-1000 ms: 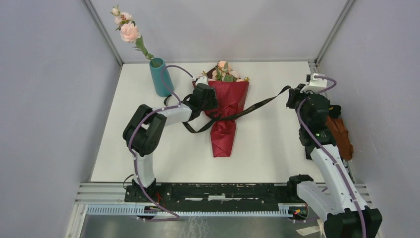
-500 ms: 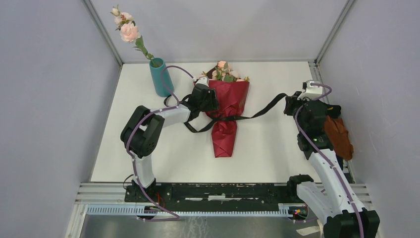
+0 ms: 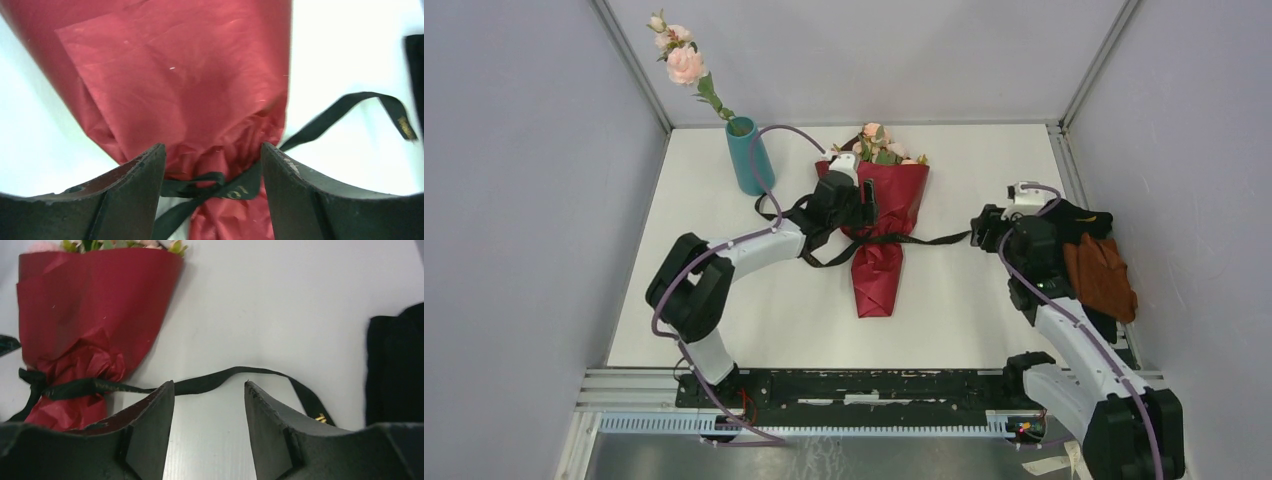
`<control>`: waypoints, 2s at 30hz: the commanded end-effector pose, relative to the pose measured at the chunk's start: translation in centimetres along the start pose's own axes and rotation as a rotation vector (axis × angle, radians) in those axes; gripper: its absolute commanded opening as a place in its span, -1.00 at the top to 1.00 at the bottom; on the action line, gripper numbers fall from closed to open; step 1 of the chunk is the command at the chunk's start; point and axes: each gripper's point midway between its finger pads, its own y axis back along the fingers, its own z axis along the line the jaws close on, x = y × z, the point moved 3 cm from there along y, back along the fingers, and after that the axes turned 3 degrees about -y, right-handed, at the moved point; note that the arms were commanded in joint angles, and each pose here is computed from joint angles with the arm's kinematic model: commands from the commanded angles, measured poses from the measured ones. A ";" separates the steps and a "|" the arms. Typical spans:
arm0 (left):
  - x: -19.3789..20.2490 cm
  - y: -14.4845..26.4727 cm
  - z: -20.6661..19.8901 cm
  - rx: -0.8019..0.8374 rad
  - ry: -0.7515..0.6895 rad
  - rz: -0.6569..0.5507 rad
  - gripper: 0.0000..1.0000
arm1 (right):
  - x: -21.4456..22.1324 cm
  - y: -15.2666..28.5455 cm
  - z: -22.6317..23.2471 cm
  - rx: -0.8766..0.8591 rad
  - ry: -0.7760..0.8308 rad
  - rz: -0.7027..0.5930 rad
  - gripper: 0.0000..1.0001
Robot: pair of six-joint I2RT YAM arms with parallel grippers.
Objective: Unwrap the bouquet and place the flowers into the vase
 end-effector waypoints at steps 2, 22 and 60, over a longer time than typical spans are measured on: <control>-3.6 3.1 -1.5 0.003 -0.078 -0.120 -0.55 | -1.0 -1.7 5.2 -0.142 0.103 -0.024 -0.21; -1.9 8.5 4.4 -0.229 0.010 -0.165 -0.63 | 7.3 -10.7 18.8 -0.508 0.325 0.297 -0.25; -2.1 -5.4 2.2 -0.052 0.124 0.003 -0.62 | 13.2 -8.7 18.7 -0.472 0.428 0.401 1.00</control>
